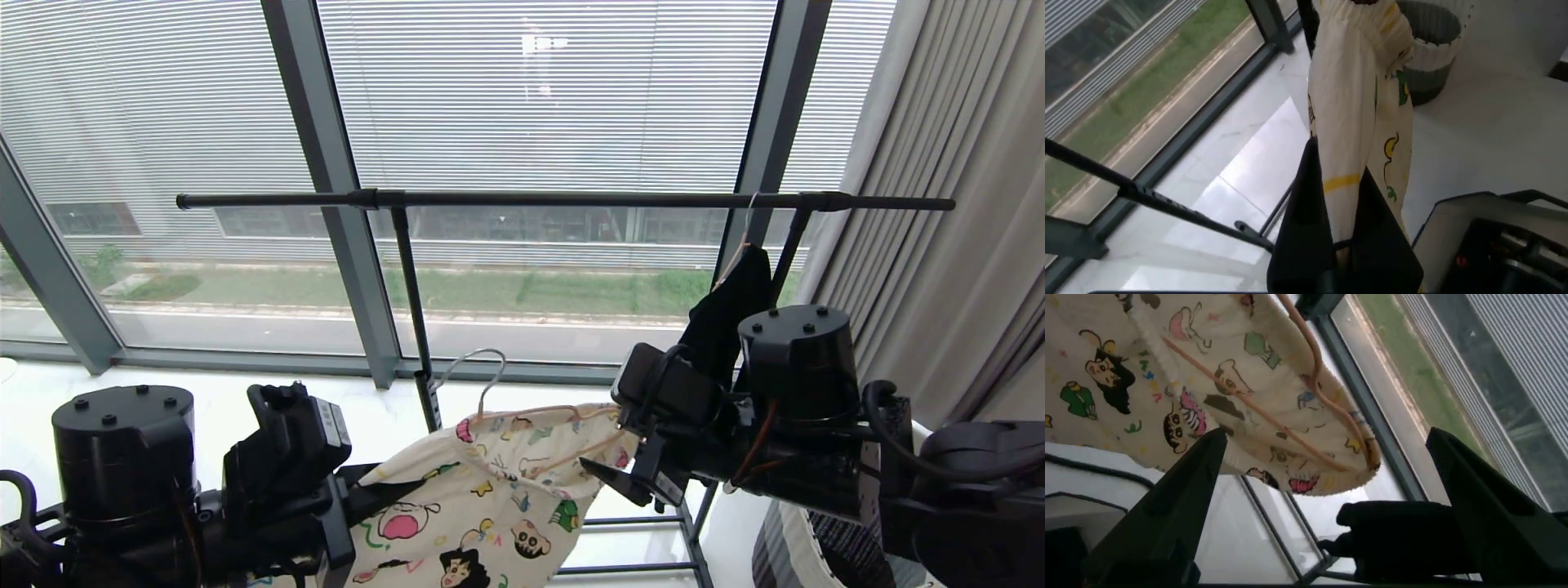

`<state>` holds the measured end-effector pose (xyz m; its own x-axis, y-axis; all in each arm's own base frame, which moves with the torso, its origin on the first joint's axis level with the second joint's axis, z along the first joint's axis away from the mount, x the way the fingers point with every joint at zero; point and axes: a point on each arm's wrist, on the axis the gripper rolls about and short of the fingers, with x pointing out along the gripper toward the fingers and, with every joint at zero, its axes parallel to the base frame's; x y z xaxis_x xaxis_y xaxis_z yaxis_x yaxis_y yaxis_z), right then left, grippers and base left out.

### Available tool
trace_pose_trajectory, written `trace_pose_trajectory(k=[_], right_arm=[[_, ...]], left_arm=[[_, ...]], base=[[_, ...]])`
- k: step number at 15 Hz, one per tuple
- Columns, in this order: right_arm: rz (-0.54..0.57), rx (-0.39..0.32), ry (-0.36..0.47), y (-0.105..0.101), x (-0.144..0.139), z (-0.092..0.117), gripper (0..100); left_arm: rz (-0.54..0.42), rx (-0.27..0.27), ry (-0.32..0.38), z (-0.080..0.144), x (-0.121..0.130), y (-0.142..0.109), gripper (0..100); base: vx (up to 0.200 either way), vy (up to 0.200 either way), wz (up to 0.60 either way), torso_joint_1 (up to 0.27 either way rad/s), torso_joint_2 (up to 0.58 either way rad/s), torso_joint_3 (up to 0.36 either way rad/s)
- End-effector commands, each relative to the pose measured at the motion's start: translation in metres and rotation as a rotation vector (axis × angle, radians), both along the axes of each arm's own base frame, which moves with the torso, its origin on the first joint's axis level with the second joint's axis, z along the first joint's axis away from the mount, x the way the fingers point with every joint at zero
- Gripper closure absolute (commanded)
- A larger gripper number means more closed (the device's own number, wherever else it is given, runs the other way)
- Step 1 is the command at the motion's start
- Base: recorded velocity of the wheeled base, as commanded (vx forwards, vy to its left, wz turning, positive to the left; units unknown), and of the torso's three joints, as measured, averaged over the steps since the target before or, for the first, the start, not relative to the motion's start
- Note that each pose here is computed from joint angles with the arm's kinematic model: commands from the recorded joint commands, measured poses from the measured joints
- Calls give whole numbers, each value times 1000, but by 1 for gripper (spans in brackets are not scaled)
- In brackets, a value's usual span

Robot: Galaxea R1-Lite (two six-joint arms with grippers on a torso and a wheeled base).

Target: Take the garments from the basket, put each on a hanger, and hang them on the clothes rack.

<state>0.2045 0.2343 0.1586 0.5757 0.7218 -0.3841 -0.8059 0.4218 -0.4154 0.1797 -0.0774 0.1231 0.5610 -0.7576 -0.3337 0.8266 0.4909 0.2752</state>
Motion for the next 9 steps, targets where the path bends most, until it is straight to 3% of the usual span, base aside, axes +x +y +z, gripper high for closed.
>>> trace_pose_trajectory(k=[1, 6, 9], right_arm=[[4, 28, -16, -8, 0, 16, 0], [93, 0, 57, -9, -1, 24, 0], [121, -16, 89, -8, -2, 23, 0]], left_arm=[[-93, -6, -19, 4, -6, -17, 100], [-235, 9, -100, 12, -13, -41, 100], [-257, 4, -111, 14, -14, -45, 100]], base=[[0, 0, 0, 0, 0, 0], [0, 0, 0, 0, 0, 0], [0, 0, 0, 0, 0, 0]])
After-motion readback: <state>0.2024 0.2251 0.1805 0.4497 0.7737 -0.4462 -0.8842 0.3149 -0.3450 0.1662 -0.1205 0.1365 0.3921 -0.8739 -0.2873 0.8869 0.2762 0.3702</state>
